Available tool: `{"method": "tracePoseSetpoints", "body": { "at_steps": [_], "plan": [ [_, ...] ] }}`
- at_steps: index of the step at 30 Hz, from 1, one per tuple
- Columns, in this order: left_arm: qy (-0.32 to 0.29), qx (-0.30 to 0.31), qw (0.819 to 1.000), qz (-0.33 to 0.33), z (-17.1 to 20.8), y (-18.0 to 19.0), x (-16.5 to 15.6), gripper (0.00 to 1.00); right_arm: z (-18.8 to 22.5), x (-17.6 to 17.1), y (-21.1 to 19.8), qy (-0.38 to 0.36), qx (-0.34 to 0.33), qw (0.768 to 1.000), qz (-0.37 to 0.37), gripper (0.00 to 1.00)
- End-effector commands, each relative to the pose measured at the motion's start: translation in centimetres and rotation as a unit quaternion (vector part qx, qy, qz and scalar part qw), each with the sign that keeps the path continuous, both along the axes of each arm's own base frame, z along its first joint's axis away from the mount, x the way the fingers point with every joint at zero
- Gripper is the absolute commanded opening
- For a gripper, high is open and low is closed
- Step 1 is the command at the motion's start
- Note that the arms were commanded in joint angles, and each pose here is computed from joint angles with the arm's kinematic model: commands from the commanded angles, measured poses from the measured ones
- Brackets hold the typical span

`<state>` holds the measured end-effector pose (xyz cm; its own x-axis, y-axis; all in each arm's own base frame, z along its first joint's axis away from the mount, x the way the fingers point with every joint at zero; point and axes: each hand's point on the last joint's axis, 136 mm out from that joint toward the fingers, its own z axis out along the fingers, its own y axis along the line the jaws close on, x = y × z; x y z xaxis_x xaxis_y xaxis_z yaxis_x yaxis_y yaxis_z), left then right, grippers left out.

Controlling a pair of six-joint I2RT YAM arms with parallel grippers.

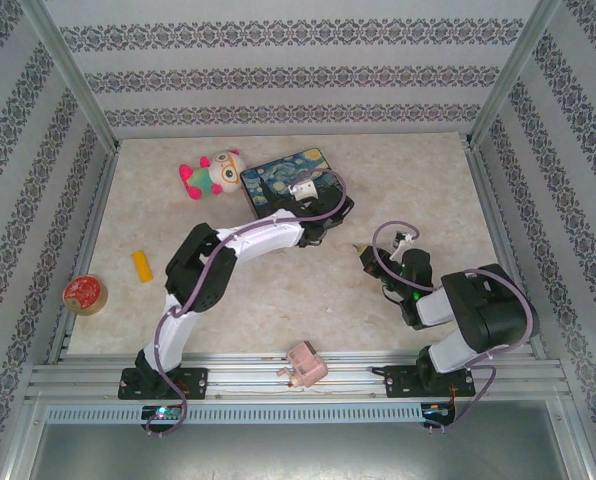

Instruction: Unlock the padlock with the key

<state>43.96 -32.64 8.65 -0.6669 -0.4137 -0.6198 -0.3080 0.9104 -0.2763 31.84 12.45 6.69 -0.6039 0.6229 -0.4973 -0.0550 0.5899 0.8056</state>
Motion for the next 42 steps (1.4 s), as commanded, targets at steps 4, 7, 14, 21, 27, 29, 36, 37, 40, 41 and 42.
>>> {"method": "tracePoseSetpoints", "body": {
  "at_steps": [4,7,14,21,27,29,36,37,40,41,42],
  "plan": [
    [0.033,0.102,0.992,0.07,-2.3,3.2,-1.1,0.84,0.9,0.3,-0.3,-0.006,-0.003,1.0,0.015,0.0],
    [0.034,0.11,0.99,0.079,-2.7,3.1,-0.8,0.83,1.0,0.4,-0.4,-0.006,-0.006,1.0,0.016,0.0],
    [0.042,0.132,0.988,0.074,-4.0,2.6,0.0,0.83,1.1,0.6,-0.3,-0.008,-0.005,1.0,0.023,0.0],
    [0.083,0.177,0.978,0.07,-5.0,4.3,-1.7,0.74,1.0,0.7,-0.3,-0.006,-0.004,1.0,0.021,0.0],
    [0.114,0.188,0.974,0.054,-5.3,5.3,-3.4,0.65,1.3,0.9,-0.3,-0.01,0.0,1.0,0.02,0.0],
    [0.108,0.175,0.978,0.032,-5.5,4.6,-3.2,0.64,1.5,0.9,-0.3,-0.012,0.0,1.0,0.02,0.0],
    [0.111,0.144,0.983,-0.036,-6.5,3.1,-1.7,0.64,1.7,0.8,-0.4,-0.015,0.001,1.0,0.016,0.0],
    [0.112,0.144,0.982,-0.038,-6.5,3.2,-1.6,0.63,1.7,0.7,-0.5,-0.015,0.002,1.0,0.015,0.0],
    [0.119,0.147,0.98,-0.06,-6.7,3.1,-1.4,0.61,1.8,0.6,-0.6,-0.016,0.001,1.0,0.011,0.0],
    [0.122,0.148,0.979,-0.066,-6.7,3.1,-1.4,0.58,1.8,0.6,-0.6,-0.016,0.001,1.0,0.01,0.0],
    [0.125,0.15,0.978,-0.069,-6.8,3.1,-1.4,0.58,1.9,0.6,-0.6,-0.018,0.0,1.0,0.01,0.0]
  ]
}}
